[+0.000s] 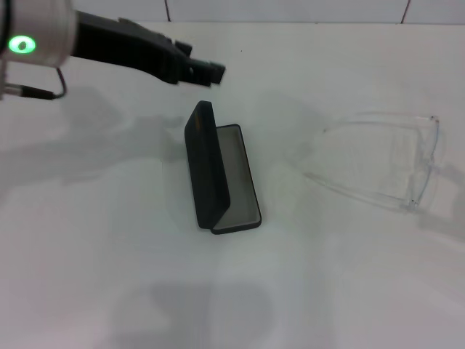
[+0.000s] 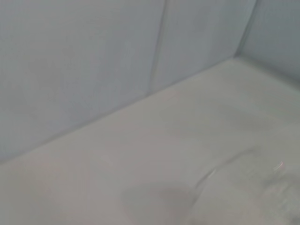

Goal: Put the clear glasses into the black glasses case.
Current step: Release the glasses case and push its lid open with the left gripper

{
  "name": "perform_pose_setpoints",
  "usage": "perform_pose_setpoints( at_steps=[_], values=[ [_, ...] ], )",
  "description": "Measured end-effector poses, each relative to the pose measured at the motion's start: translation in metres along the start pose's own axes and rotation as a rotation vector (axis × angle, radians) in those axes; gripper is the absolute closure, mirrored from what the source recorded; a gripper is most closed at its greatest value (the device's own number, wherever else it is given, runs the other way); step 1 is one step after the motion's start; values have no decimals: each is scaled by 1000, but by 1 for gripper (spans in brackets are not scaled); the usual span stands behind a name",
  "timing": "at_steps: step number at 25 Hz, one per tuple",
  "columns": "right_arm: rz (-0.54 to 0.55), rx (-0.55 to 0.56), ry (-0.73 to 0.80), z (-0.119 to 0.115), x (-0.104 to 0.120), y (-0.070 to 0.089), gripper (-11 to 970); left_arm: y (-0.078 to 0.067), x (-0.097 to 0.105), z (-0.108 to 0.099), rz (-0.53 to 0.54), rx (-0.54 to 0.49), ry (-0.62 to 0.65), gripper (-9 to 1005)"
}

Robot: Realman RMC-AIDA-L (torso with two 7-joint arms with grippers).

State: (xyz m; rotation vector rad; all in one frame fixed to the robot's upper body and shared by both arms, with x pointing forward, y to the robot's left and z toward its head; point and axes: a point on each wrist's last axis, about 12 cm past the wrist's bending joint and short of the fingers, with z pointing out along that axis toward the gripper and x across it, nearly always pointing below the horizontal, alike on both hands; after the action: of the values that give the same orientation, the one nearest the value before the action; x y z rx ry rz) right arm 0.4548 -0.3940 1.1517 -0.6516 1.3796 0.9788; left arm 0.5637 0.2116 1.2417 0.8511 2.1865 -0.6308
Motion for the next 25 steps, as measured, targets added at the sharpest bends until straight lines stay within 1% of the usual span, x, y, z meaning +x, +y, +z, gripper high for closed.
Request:
perform_pose_setpoints(
  at_steps=[2,3,6,9,11,15,18,19,25],
  values=[
    [0,3,-1,-1,0,0,75,-12,-4,10,-5,-60,75,333],
    [-2,7,2,-2,0,0,76,-19,-6,17,-5,-107,125,333],
    [-10,13,20,-4,-1,-2,76,-38,-10,34,7,-177,203,333],
    [-13,19,36,-5,-1,-3,76,-47,-12,44,-6,-210,230,333],
    [-18,20,54,-4,-1,-4,76,-48,-12,47,-21,-217,225,333],
    [-37,15,70,-6,-3,-6,75,-46,-8,54,-60,-190,214,334],
    [-44,18,70,-8,-4,-6,75,-40,1,64,-97,-179,242,334],
    [-46,17,70,-8,-4,-6,75,-35,5,69,-118,-177,259,334],
    [-46,16,69,-7,-4,-6,76,-30,10,76,-131,-181,270,336]
  ],
)
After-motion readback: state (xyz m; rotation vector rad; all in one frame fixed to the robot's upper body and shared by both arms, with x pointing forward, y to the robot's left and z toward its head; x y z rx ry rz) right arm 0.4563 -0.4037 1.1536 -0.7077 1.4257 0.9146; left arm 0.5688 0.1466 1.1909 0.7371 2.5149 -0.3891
